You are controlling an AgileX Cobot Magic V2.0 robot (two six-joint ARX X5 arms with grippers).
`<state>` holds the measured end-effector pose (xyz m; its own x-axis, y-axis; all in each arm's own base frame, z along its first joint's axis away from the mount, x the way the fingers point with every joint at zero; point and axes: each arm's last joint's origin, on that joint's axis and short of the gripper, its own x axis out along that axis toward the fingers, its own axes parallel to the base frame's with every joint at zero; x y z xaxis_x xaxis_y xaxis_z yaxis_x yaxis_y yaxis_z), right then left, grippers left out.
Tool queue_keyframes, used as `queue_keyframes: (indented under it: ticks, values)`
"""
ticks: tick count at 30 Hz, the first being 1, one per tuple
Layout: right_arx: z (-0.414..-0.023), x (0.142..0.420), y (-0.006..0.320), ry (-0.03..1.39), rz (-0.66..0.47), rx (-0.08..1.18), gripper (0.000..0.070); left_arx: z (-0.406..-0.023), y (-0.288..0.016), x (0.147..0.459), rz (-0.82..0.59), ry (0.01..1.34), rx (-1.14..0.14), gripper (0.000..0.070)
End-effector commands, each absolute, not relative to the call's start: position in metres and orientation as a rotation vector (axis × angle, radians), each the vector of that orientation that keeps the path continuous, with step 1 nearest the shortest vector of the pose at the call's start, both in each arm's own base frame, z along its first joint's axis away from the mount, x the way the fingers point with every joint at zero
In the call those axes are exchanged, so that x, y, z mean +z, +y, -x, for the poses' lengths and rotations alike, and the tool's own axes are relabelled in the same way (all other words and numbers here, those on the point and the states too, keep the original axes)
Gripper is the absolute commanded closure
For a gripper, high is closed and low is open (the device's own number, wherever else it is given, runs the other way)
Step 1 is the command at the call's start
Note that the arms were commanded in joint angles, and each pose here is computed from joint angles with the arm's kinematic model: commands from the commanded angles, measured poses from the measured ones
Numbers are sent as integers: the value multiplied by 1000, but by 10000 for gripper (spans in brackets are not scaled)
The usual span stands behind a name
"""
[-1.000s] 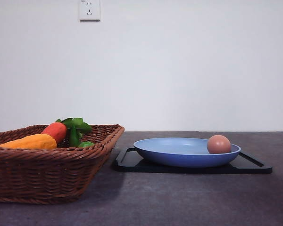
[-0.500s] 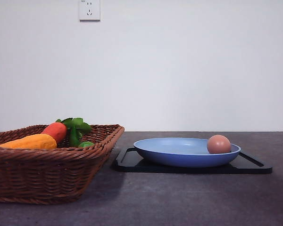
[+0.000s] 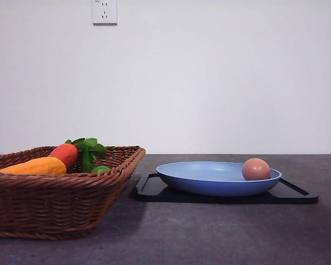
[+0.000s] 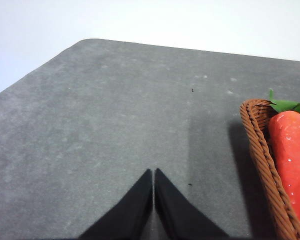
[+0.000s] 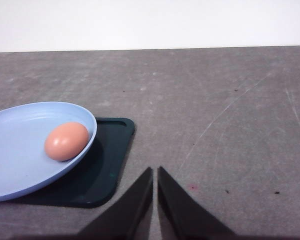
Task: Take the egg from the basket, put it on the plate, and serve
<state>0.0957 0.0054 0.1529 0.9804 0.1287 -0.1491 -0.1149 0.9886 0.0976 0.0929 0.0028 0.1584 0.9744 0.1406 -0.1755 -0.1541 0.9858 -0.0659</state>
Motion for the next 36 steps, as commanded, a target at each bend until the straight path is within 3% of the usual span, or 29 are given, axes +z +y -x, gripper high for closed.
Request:
queue_keyframes:
  ticks: [1,36]
  values:
    - [-96,151,5,157,-98,120,700,-94,3,149,77,208,156,700]
    - [-96,151,5,157,-98,120,700,-94,3,149,78,208,156,700]
